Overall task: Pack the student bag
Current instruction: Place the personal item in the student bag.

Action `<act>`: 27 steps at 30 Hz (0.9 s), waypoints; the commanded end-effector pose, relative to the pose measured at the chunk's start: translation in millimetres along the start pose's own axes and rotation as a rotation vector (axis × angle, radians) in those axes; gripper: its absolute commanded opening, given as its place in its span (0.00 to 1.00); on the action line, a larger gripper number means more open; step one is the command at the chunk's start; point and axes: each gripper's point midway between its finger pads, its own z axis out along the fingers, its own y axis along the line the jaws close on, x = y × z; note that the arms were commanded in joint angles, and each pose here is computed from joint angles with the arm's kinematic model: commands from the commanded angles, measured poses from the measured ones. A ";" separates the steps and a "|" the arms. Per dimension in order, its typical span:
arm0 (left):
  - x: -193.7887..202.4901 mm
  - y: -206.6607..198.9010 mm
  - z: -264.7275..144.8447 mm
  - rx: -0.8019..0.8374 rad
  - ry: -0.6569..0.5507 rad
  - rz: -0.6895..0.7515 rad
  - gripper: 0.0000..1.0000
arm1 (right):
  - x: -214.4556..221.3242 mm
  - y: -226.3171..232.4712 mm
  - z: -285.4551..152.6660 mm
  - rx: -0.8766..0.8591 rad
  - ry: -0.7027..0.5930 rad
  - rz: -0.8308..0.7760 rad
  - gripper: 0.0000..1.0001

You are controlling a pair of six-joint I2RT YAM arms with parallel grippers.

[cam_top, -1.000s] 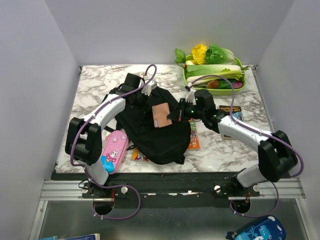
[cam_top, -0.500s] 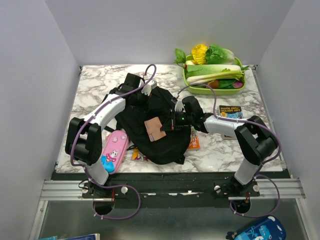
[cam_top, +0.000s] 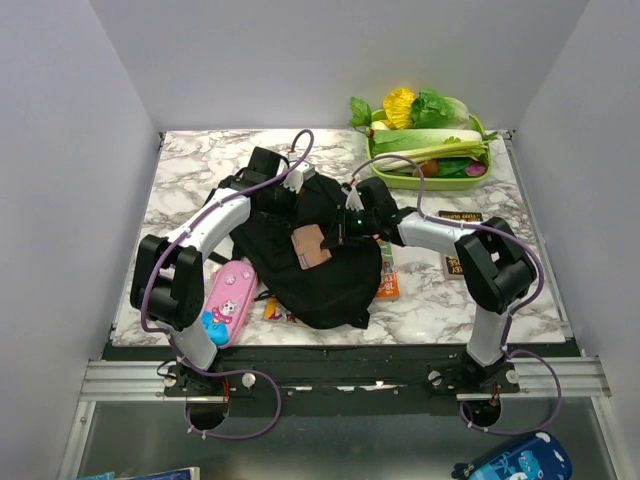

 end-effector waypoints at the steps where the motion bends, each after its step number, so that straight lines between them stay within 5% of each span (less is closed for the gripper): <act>1: 9.5 -15.3 -4.7 0.082 0.019 0.017 0.00 | -6.4 -27.2 0.5 0.139 0.043 0.058 0.01; 6: 11.1 -17.9 -4.8 0.093 0.027 0.011 0.00 | -19.4 -23.0 -0.8 0.153 0.019 0.047 0.01; 18: 12.4 -22.3 3.3 0.123 0.032 -0.039 0.00 | -73.9 25.0 2.6 0.149 -0.260 0.074 0.01; 23: 14.7 -17.4 4.8 0.097 0.038 -0.037 0.00 | -41.1 21.6 7.5 0.142 -0.165 -0.005 0.27; 27: 10.0 -15.7 4.9 0.086 0.009 -0.030 0.00 | -23.7 15.2 -37.5 0.182 -0.242 -0.100 0.43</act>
